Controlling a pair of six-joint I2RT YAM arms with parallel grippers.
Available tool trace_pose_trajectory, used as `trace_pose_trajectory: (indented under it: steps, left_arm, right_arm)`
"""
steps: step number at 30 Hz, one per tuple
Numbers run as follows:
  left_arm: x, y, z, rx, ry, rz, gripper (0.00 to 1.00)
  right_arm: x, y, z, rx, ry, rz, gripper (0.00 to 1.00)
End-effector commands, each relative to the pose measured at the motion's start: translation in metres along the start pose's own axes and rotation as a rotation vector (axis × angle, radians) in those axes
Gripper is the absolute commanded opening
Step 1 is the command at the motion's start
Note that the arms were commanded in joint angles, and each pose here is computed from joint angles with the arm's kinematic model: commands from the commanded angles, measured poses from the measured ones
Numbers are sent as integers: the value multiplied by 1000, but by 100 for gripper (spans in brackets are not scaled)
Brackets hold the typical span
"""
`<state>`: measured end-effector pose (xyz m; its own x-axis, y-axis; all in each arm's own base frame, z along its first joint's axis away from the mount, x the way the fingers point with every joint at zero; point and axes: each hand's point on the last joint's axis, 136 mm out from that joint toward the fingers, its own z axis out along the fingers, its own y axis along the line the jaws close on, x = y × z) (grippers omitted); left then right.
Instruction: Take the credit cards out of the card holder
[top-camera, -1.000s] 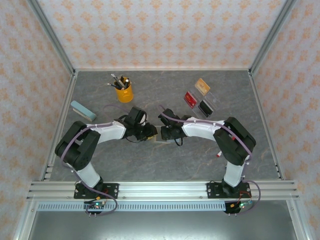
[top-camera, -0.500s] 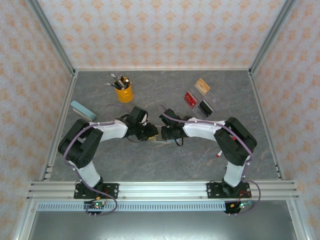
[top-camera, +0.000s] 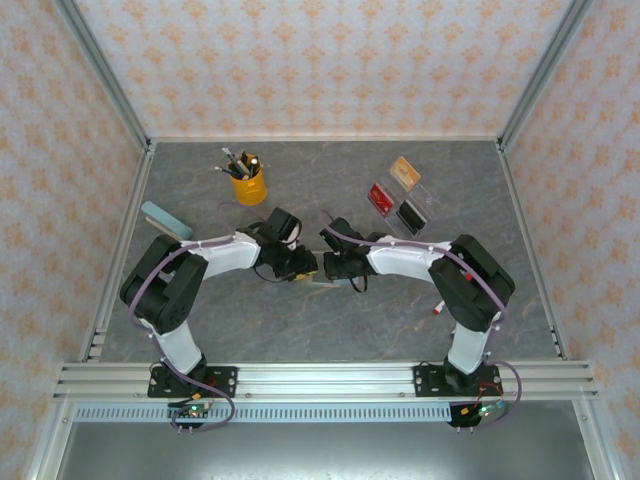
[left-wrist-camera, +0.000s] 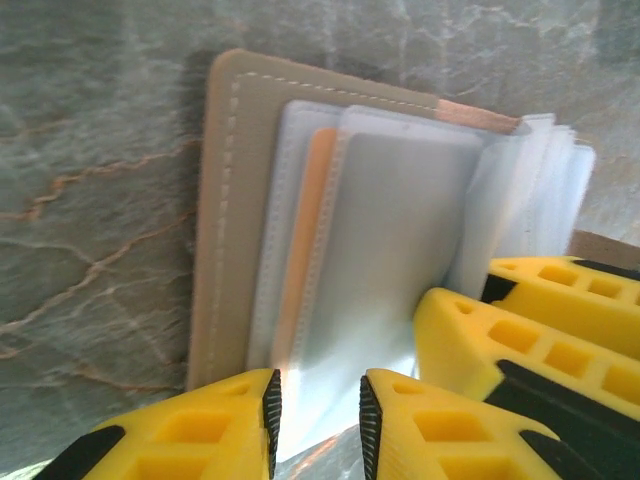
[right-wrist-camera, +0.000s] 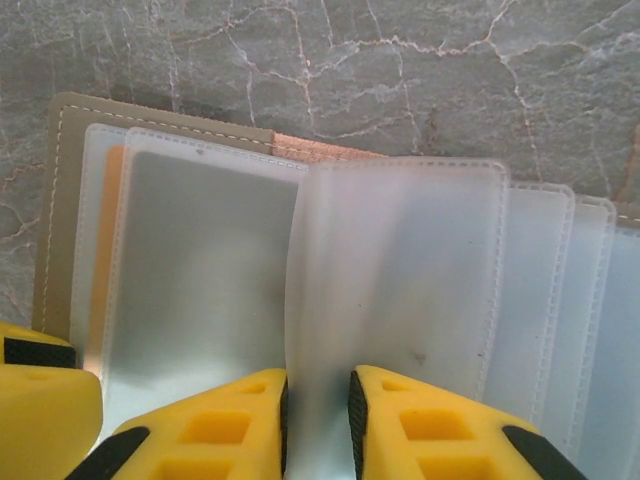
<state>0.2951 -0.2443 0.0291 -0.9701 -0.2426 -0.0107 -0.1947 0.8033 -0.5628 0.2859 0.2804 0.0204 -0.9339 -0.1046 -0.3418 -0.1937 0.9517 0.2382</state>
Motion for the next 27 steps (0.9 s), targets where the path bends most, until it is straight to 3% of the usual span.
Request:
trace_pose_trajectory:
  steps: [1, 8, 27]
  left_arm:
    - [0, 3, -4, -47, -9, 32, 30]
    - [5, -3, 6, 8, 31, 55, 30]
    - [17, 7, 23, -105, 76, 94, 26]
  right_arm:
    - [62, -39, 27, 120, 202, 13, 23]
    - [63, -41, 27, 122, 201, 14, 23]
    - [68, -38, 31, 96, 216, 21, 21]
